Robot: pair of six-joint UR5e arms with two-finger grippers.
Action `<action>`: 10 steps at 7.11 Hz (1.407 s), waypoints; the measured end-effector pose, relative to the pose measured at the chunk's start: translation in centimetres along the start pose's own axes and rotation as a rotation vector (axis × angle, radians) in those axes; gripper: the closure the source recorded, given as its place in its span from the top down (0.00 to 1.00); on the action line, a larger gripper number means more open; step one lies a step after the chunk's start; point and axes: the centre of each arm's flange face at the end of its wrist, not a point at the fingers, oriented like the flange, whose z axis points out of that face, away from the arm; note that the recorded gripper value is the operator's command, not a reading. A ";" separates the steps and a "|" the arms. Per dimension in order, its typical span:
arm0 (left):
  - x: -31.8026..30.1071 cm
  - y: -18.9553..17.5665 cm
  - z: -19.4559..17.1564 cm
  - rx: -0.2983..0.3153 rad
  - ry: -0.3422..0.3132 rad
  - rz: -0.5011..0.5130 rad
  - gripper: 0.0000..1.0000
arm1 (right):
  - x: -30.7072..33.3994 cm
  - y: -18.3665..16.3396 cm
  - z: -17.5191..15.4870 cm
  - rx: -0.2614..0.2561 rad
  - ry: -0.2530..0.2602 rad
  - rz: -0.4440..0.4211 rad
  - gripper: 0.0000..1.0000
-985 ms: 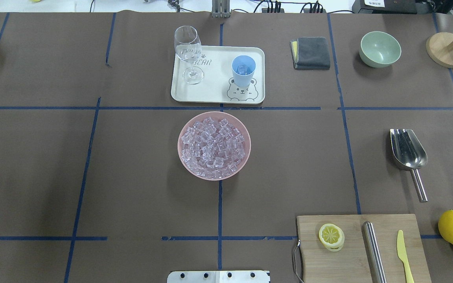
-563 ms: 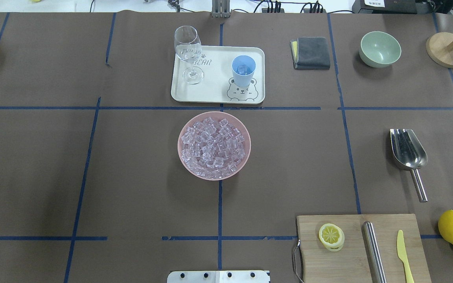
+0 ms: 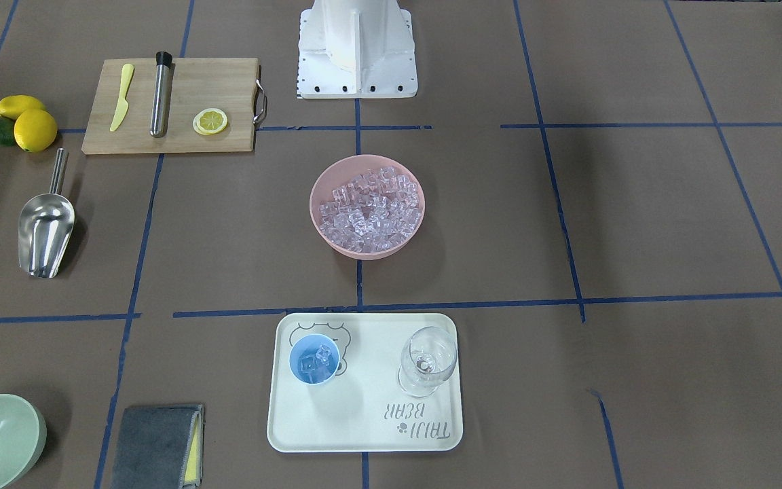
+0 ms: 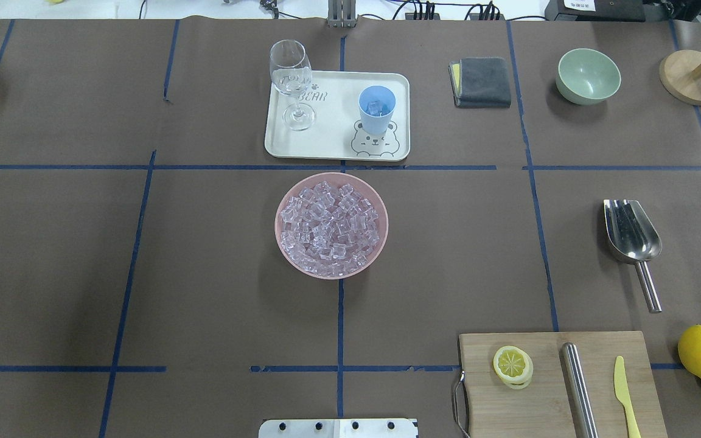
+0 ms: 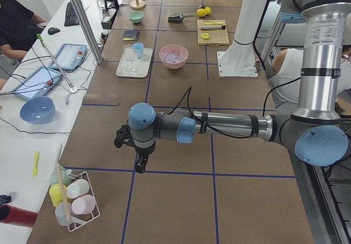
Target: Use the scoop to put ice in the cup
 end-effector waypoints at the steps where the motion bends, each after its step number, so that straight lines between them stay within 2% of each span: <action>1: 0.2 -0.1 -0.2 0.005 -0.001 0.004 1.00 | 0.2 0.3 0.0 0.001 0.014 0.002 1.00; 6: 0.4 -0.2 -0.4 0.009 -0.001 0.000 1.00 | 0.7 0.6 0.3 -0.003 0.032 0.019 1.00; 10: 0.6 -0.3 -0.7 0.015 0.000 -0.055 1.00 | 1.5 0.6 0.5 0.002 0.081 0.023 1.00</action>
